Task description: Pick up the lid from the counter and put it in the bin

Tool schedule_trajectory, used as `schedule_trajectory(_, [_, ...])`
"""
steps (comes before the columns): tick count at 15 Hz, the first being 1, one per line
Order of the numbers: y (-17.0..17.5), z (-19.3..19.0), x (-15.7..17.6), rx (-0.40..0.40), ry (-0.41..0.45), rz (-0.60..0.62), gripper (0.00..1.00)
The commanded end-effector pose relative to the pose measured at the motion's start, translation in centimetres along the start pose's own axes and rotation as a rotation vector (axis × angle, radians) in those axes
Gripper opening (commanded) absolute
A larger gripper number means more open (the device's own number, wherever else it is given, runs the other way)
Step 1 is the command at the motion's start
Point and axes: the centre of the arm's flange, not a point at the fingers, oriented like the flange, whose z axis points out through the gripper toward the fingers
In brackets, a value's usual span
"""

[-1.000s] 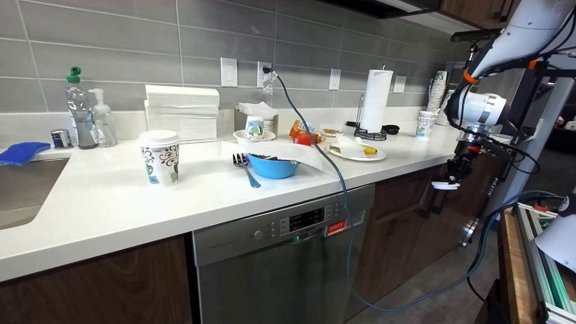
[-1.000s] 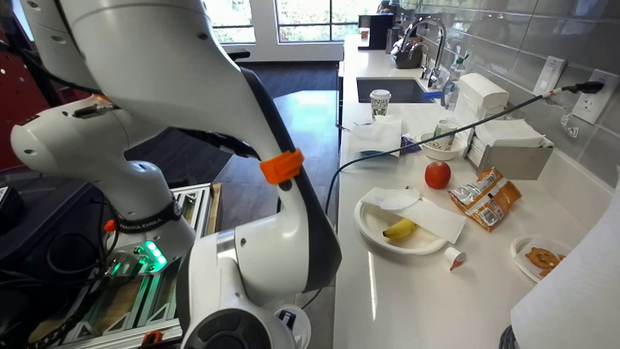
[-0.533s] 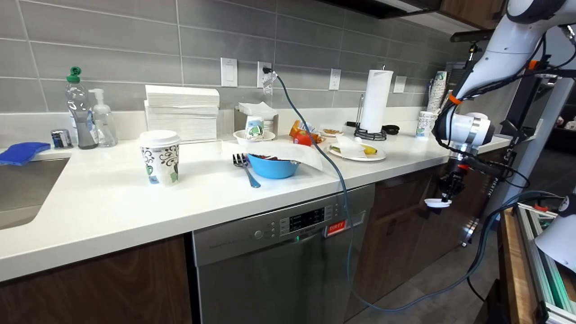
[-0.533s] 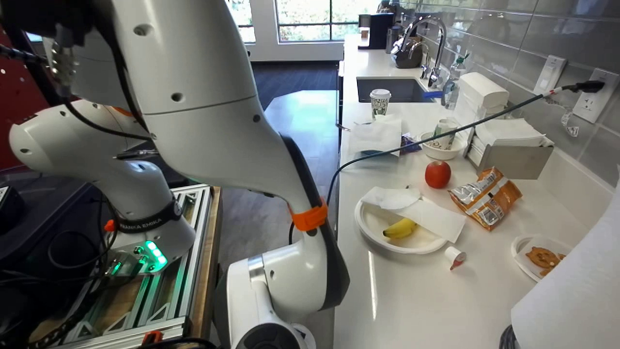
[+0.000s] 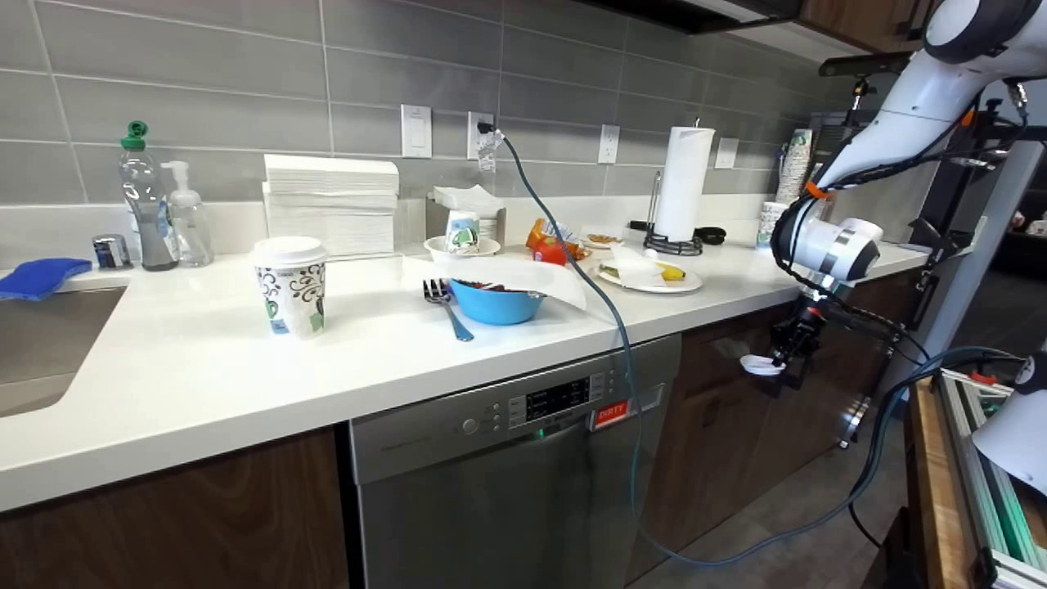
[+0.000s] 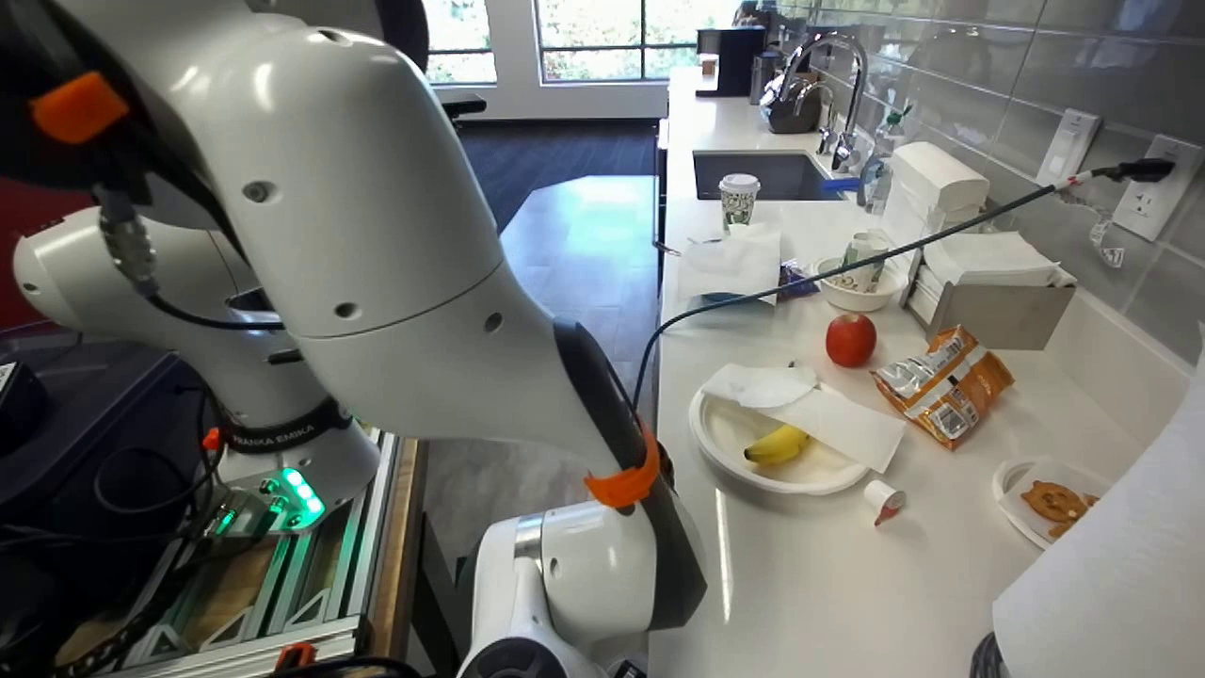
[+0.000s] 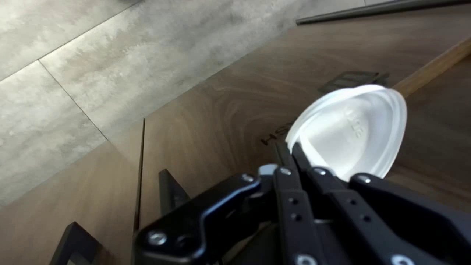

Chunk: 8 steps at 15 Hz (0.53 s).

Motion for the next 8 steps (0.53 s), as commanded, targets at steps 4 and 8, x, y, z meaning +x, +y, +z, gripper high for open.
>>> schedule_trajectory(4, [-0.5, 2.5, 2.2, 0.163, 0.149, 0.058, 0.01])
schedule_trajectory(8, [-0.6, 3.6, 2.0, 0.241, 0.184, 0.001, 0.01])
